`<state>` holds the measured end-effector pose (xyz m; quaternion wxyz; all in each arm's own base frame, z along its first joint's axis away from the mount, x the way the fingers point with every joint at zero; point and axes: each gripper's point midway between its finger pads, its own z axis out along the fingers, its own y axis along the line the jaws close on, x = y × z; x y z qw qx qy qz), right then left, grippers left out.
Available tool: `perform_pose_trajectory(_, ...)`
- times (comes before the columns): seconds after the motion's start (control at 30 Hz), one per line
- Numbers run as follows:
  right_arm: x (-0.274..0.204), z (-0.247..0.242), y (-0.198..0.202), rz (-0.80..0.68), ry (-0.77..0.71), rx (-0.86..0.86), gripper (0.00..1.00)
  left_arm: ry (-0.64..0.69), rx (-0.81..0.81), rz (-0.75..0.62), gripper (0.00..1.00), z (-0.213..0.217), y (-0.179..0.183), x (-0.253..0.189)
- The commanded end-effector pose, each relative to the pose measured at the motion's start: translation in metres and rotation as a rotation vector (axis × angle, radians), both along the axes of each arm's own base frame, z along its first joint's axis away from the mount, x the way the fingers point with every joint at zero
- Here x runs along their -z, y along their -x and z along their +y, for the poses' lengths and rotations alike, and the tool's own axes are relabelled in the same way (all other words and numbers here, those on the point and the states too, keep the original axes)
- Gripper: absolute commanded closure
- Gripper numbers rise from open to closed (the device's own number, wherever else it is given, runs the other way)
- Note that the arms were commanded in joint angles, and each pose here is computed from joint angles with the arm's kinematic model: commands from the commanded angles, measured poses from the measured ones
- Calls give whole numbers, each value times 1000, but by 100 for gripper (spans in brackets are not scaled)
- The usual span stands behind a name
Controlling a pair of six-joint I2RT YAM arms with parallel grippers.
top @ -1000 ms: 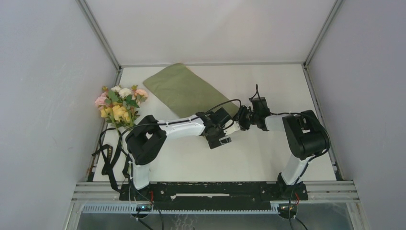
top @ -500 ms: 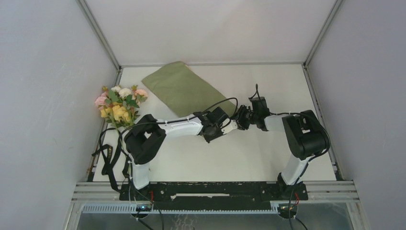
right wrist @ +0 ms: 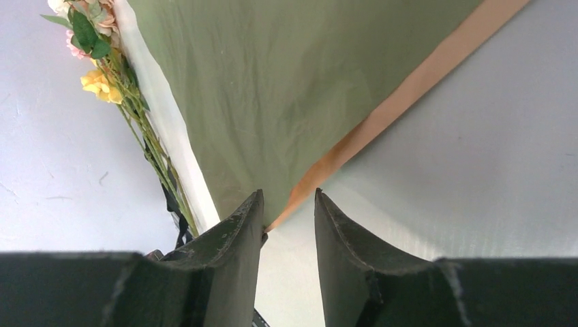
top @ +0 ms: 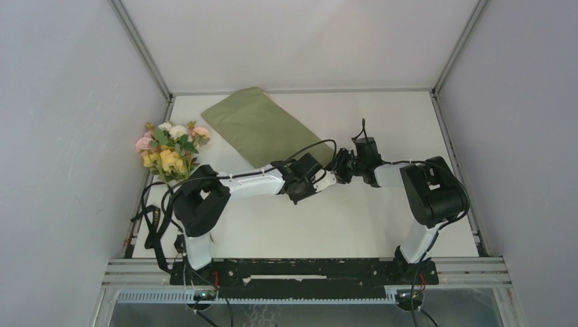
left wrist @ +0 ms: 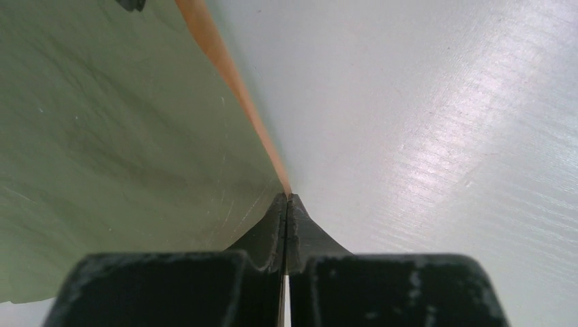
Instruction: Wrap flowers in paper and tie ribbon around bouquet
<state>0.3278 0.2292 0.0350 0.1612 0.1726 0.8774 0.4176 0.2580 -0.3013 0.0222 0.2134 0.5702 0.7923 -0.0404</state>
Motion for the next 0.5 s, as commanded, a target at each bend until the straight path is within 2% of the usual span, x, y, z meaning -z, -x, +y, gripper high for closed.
perform_pose_trajectory(0.0,-14,9,-14,-62,-31,19,57,75,-3,-39,100,-6,-3,-22)
perform_pose_trajectory(0.17,-9,10,-14,-39,-34,29,51,76,-5,-39,100,-6,-3,-22)
perform_pose_trajectory(0.47,-4,17,-16,-28,-58,38,50,80,-3,-30,100,-7,-2,-21)
